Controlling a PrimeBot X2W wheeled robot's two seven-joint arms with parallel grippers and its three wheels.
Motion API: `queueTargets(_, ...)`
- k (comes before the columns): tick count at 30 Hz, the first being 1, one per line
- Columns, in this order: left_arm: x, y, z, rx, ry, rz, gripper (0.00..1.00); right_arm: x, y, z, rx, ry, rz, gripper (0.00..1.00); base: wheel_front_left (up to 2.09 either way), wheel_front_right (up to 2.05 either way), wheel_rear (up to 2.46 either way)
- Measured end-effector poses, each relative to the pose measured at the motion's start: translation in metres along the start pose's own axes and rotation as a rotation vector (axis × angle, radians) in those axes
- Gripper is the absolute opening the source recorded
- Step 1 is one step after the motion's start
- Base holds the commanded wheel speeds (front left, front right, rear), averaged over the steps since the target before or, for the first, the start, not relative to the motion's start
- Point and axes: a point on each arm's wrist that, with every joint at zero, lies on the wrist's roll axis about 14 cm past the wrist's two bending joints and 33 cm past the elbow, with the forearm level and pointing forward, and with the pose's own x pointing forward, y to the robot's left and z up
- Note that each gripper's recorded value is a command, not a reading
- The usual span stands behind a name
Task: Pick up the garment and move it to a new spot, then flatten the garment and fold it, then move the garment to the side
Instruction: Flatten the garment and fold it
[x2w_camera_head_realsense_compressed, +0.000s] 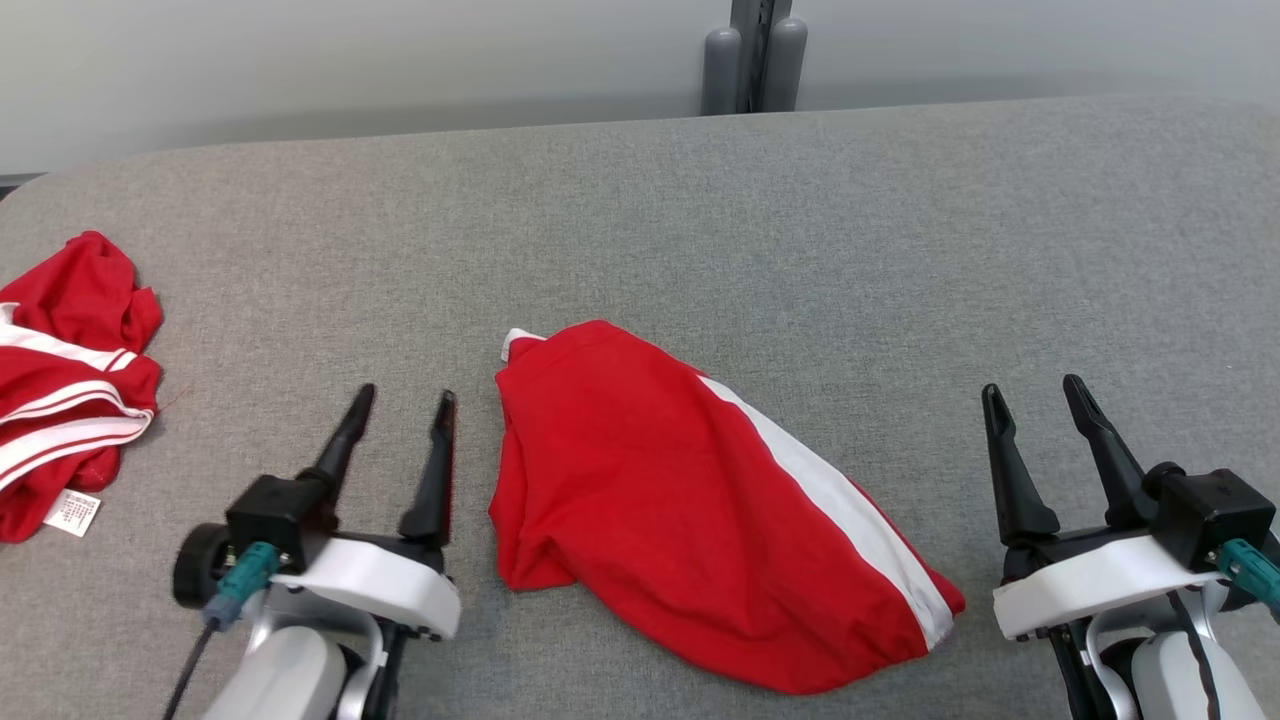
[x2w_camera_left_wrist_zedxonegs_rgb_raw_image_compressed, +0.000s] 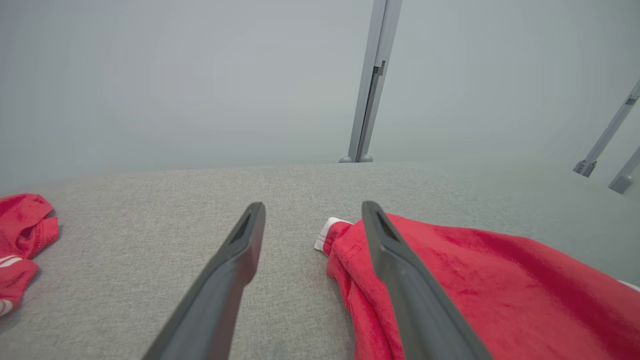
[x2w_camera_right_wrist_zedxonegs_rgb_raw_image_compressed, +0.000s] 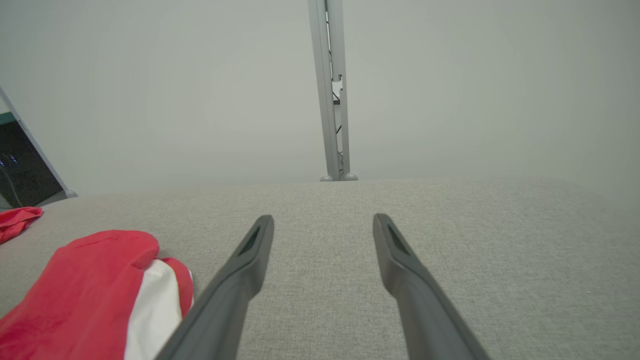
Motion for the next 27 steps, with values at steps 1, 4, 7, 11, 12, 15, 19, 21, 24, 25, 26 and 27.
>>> queueTargets(1, 0.001, 0.005, 0.004, 0.011, -0.012, 0.011, 1.0, -0.001, 0.0, 0.0, -0.003, 0.0, 0.0, 1.0, 0.0, 0.0, 0.0)
queueTargets(4, 0.001, 0.023, 0.014, 0.052, -0.036, 0.057, 1.0, -0.003, 0.0, -0.001, -0.012, 0.008, 0.0, 1.0, 0.0, 0.0, 0.0)
queueTargets(7, -0.002, 0.043, 0.024, 0.078, -0.06, 0.107, 1.0, -0.005, 0.0, -0.002, -0.015, 0.015, -0.001, 1.0, 0.0, 0.0, 0.0)
queueTargets(11, -0.01, 0.056, 0.024, 0.087, -0.057, 0.145, 1.0, -0.007, -0.001, -0.002, -0.02, 0.016, -0.004, 1.0, 0.0, 0.0, 0.0)
queueTargets(12, -0.012, 0.058, 0.023, 0.088, -0.056, 0.149, 1.0, -0.008, -0.001, -0.003, -0.021, 0.02, -0.005, 1.0, 0.0, 0.0, 0.0)
queueTargets(15, -0.016, 0.059, 0.021, 0.085, -0.05, 0.155, 1.0, -0.011, -0.001, -0.005, -0.02, 0.029, -0.007, 1.0, 0.0, 0.0, 0.0)
queueTargets(19, -0.017, 0.06, 0.022, 0.084, -0.052, 0.159, 1.0, -0.011, -0.002, -0.005, -0.021, 0.032, -0.008, 1.0, 0.0, 0.0, 0.0)
queueTargets(21, -0.018, 0.06, 0.021, 0.081, -0.049, 0.157, 1.0, -0.011, -0.002, -0.005, -0.021, 0.032, -0.008, 1.0, 0.0, 0.0, 0.0)
queueTargets(24, -0.017, 0.058, 0.019, 0.078, -0.047, 0.154, 1.0, -0.01, -0.002, -0.006, -0.02, 0.034, -0.008, 1.0, 0.0, 0.0, 0.0)
queueTargets(25, -0.017, 0.058, 0.019, 0.077, -0.046, 0.153, 1.0, -0.01, -0.002, -0.006, -0.019, 0.034, -0.008, 1.0, 0.0, 0.0, 0.0)
queueTargets(26, -0.017, 0.058, 0.019, 0.077, -0.045, 0.152, 1.0, -0.01, -0.002, -0.006, -0.019, 0.035, -0.008, 1.0, 0.0, 0.0, 0.0)
queueTargets(27, -0.017, 0.058, 0.018, 0.077, -0.044, 0.151, 1.0, -0.01, -0.002, -0.006, -0.019, 0.036, -0.008, 1.0, 0.0, 0.0, 0.0)
